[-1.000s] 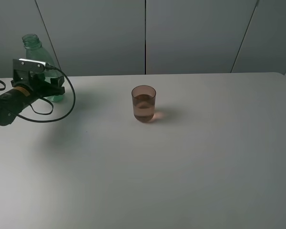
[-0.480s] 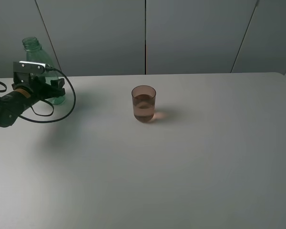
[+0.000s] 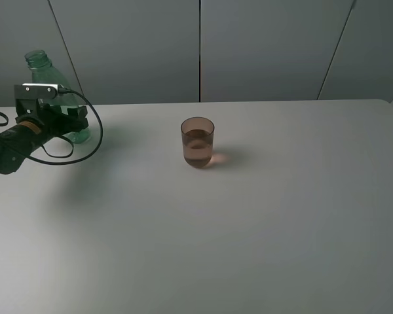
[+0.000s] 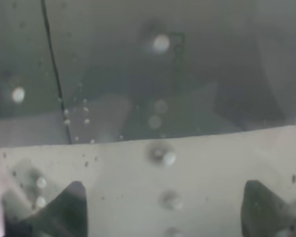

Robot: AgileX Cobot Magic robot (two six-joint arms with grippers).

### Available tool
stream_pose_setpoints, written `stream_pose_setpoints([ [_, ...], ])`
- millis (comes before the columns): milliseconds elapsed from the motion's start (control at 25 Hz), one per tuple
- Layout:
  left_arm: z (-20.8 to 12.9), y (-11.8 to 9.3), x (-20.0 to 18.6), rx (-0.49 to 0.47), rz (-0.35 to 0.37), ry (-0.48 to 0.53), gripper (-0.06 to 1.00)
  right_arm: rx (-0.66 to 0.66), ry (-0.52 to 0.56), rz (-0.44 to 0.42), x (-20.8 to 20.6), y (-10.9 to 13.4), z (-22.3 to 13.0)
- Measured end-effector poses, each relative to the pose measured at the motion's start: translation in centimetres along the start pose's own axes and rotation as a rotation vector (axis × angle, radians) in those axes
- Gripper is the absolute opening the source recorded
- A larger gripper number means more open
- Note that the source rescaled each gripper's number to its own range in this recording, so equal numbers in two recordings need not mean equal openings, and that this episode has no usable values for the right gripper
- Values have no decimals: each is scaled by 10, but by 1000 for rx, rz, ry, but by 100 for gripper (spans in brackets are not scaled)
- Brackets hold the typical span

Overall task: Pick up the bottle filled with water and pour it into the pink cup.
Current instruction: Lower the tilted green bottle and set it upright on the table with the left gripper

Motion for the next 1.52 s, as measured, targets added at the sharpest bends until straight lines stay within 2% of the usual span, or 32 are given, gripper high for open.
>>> stream_pose_setpoints([
  [320, -1, 0, 1, 30, 3, 12, 1, 0, 0, 0, 0, 0, 0],
  [360, -2, 0, 1, 39, 3, 16, 6, 0, 0, 0, 0, 0, 0],
  [400, -2, 1, 1, 41, 4, 19, 17, 0, 0, 0, 0, 0, 0],
  [520, -5, 2, 1, 42, 11, 39, 83, 0, 0, 0, 0, 0, 0],
  [560, -6, 2, 1, 44, 12, 42, 93, 0, 0, 0, 0, 0, 0],
  [600, -7, 2, 1, 46, 13, 46, 97, 0, 0, 0, 0, 0, 0],
  [880, -8, 2, 0, 61, 20, 83, 100, 0, 0, 0, 0, 0, 0],
  [1200, 11, -5, -12, 104, 20, 98, 100, 0, 0, 0, 0, 0, 0],
  [1520, 0, -3, -36, 127, 64, 225, 100, 0, 0, 0, 0, 0, 0],
])
Point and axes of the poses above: a point on each arm's last joint axis where the gripper is mounted, x pointing out along that axis toward the gripper, y along the wrist's bending axis when the last joint is at zero, z = x × y, the point moved 8 cm from there along x, pointing out along that axis toward the gripper, and after that the axes turned 14 degrees about -x, right-handed, at the moved point
